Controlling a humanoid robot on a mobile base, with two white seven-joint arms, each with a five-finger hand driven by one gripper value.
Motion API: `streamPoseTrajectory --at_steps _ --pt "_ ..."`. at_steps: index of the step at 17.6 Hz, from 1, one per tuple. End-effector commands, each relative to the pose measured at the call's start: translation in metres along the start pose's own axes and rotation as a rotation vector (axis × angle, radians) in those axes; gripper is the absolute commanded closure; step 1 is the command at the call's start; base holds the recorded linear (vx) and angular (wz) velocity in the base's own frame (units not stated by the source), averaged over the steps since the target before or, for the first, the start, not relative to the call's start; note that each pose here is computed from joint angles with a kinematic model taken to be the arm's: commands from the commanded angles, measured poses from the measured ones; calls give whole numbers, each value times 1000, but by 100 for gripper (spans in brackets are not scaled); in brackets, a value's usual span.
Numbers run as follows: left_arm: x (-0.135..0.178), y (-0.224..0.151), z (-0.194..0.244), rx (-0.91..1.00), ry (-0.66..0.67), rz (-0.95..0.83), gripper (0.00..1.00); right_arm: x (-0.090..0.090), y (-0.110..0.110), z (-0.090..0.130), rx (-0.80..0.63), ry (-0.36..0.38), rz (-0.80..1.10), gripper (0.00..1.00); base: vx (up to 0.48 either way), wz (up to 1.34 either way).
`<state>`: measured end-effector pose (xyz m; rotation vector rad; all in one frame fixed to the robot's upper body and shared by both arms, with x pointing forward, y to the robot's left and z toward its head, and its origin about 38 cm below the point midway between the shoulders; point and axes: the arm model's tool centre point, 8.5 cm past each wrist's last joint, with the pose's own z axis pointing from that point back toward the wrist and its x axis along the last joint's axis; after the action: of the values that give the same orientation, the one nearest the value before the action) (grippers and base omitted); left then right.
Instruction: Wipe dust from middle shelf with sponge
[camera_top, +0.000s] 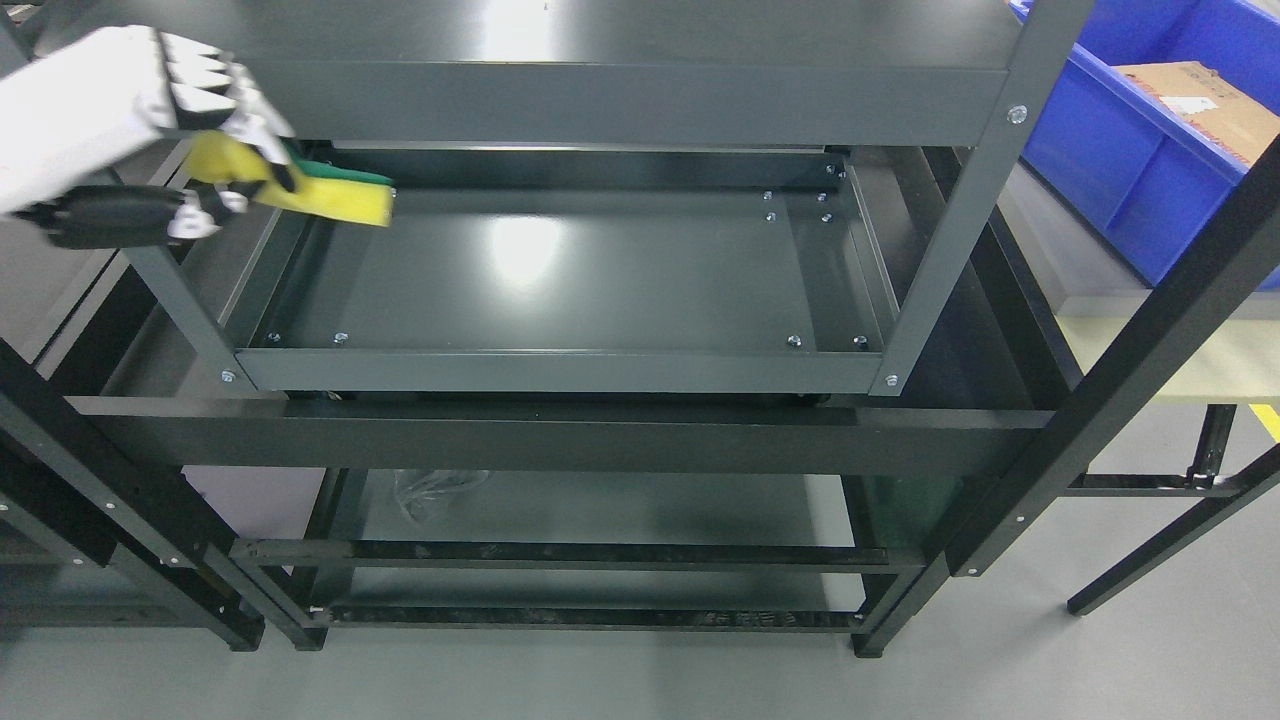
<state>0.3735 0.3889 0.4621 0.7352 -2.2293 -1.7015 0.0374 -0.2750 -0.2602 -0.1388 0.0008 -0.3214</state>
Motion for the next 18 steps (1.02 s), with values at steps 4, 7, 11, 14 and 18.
streamPoseTrajectory --at_steps 4,7,11,14,18 --pt "-17 100 109 7 294 -132 95 10 -10 0 -11 -22 -3 0 4 15" --pt "-20 79 97 -7 262 -90 100 10 -10 0 -11 -22 -3 0 26 90" --pt "-16 39 43 27 110 -19 100 10 -10 0 -11 -22 -3 0 50 50" --pt "-12 16 -9 54 -16 39 100 10 -10 0 -11 -22 -1 0 56 19" --pt "1 -14 -69 73 -158 113 100 10 -10 0 -11 -22 -3 0 58 61"
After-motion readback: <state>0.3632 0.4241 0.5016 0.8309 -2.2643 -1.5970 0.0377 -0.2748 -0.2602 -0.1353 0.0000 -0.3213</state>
